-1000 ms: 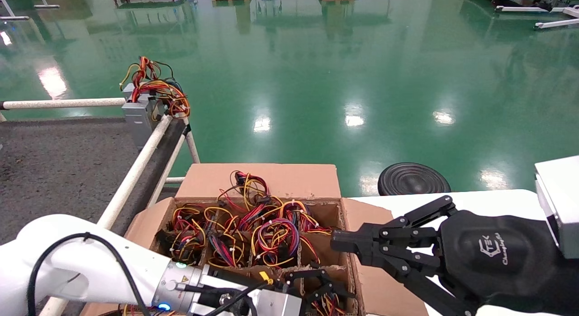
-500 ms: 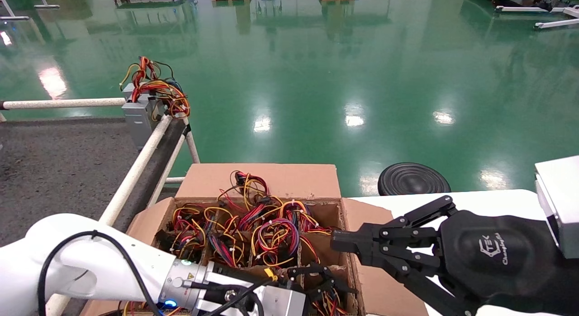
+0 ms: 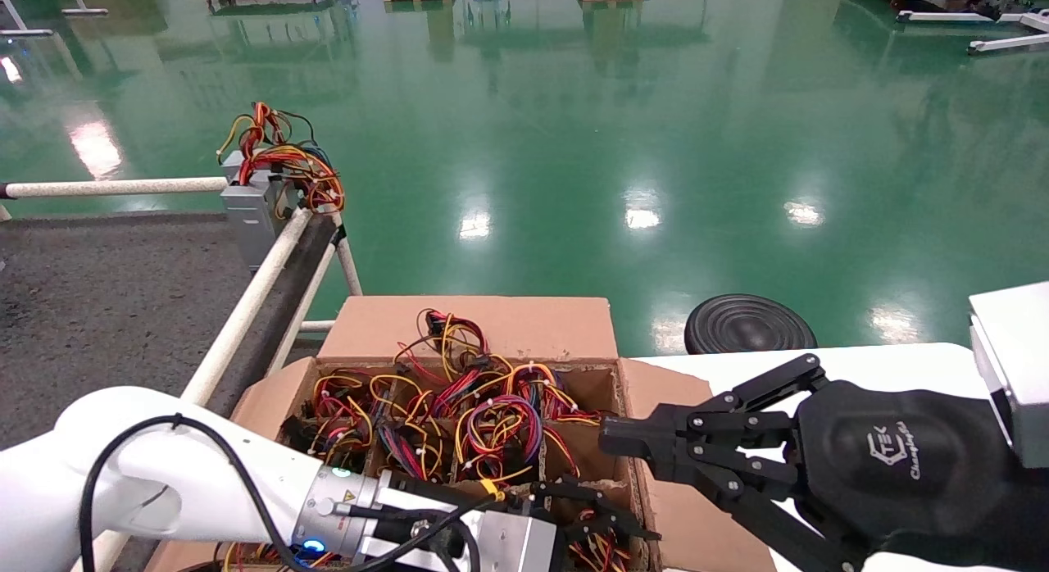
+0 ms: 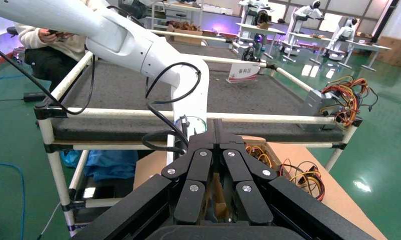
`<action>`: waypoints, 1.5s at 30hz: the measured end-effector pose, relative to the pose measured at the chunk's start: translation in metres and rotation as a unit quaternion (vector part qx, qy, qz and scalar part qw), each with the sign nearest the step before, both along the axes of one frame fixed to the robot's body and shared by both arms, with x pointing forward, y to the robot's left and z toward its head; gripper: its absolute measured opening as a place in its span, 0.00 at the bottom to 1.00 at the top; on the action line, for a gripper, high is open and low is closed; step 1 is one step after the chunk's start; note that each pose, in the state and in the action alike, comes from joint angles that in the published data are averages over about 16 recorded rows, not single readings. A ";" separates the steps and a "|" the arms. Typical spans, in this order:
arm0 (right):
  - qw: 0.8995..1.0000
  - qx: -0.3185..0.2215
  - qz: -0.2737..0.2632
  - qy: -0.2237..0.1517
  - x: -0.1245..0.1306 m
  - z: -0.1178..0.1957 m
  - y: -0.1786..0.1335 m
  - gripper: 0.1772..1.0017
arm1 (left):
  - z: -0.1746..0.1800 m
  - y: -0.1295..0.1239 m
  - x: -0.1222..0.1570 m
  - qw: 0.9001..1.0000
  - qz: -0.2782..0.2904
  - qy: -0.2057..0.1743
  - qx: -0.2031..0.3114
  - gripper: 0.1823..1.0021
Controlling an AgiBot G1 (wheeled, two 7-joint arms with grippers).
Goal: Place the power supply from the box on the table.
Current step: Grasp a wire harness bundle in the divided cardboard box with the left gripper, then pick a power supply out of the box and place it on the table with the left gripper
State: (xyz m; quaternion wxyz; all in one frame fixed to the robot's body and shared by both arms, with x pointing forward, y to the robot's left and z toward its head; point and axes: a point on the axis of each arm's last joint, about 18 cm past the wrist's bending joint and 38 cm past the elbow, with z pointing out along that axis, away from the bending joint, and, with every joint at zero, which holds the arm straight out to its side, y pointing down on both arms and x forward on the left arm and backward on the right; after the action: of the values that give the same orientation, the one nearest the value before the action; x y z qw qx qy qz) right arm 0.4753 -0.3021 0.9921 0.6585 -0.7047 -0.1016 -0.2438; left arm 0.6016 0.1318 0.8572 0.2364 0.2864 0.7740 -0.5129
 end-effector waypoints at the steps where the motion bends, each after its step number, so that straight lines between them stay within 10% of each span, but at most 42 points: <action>1: 1.000 0.000 0.000 0.000 0.000 0.000 0.000 0.02 | 0.000 0.000 0.000 1.000 0.000 0.000 -0.001 0.84; 28: 1.000 0.000 0.000 0.000 0.000 0.000 0.000 0.02 | 0.026 0.011 0.018 0.999 0.025 -0.008 -0.038 0.13; 45: 1.000 0.000 0.000 0.000 0.000 0.000 0.000 0.02 | 0.092 0.038 0.024 0.992 0.041 -0.076 -0.088 0.05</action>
State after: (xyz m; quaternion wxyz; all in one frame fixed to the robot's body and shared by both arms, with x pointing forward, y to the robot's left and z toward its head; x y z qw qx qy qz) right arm 0.4753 -0.3021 0.9921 0.6585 -0.7047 -0.1016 -0.2438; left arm 0.6259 0.1694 0.9492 0.3392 0.2708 0.7167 -0.5458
